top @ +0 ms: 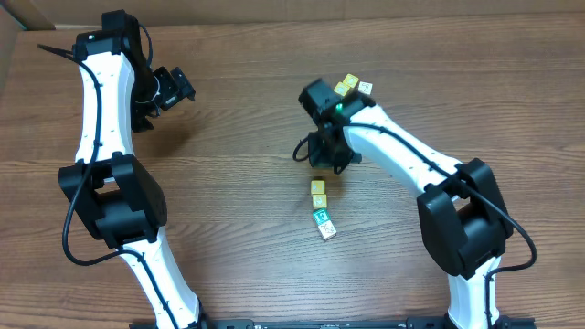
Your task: Flip 4 blocks
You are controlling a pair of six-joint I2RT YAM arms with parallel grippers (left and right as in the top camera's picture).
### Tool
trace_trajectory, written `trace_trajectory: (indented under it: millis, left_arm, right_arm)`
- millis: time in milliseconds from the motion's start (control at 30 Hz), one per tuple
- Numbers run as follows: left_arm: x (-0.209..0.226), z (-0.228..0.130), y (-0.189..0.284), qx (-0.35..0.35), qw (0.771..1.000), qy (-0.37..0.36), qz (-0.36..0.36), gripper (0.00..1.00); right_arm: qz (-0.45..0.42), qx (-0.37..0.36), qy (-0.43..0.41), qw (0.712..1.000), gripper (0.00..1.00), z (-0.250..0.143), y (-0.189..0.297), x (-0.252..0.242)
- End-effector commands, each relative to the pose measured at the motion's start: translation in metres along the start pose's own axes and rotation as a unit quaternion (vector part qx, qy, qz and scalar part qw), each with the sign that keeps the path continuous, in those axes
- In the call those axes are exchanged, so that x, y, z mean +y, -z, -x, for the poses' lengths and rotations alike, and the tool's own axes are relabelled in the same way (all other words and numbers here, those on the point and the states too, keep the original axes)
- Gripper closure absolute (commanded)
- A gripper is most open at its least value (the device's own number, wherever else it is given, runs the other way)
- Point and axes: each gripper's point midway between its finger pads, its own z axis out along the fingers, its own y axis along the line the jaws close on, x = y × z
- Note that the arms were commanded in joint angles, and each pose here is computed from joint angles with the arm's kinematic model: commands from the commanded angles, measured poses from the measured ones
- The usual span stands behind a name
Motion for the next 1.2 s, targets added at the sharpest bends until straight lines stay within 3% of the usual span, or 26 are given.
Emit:
trace_trajectory:
  millis: [0, 100, 333, 767, 1167]
  left_arm:
    - [-0.003, -0.001, 0.003, -0.004, 1.0, -0.008, -0.001, 0.0]
    - [-0.003, -0.001, 0.003, -0.004, 1.0, -0.008, -0.001, 0.0]
    - [-0.003, -0.001, 0.003, -0.004, 1.0, -0.008, -0.001, 0.0]
    - [-0.003, -0.001, 0.003, -0.004, 1.0, -0.008, -0.001, 0.0]
    - [-0.003, -0.001, 0.003, -0.004, 1.0, -0.008, -0.001, 0.0]
  right_arm:
    - [0.04, 0.001, 0.037, 0.999, 0.96, 0.001, 0.016, 0.019]
    - [0.084, 0.026, 0.065, 0.994, 0.96, -0.012, 0.018, 0.039]
    - [0.089, 0.02, 0.108, 0.99, 0.96, -0.031, 0.017, 0.073]
    - [-0.061, -0.077, 0.136, 0.986, 0.96, -0.036, 0.0, 0.081]
    - [-0.094, -0.056, 0.127, 0.986, 0.96, -0.036, -0.025, 0.063]
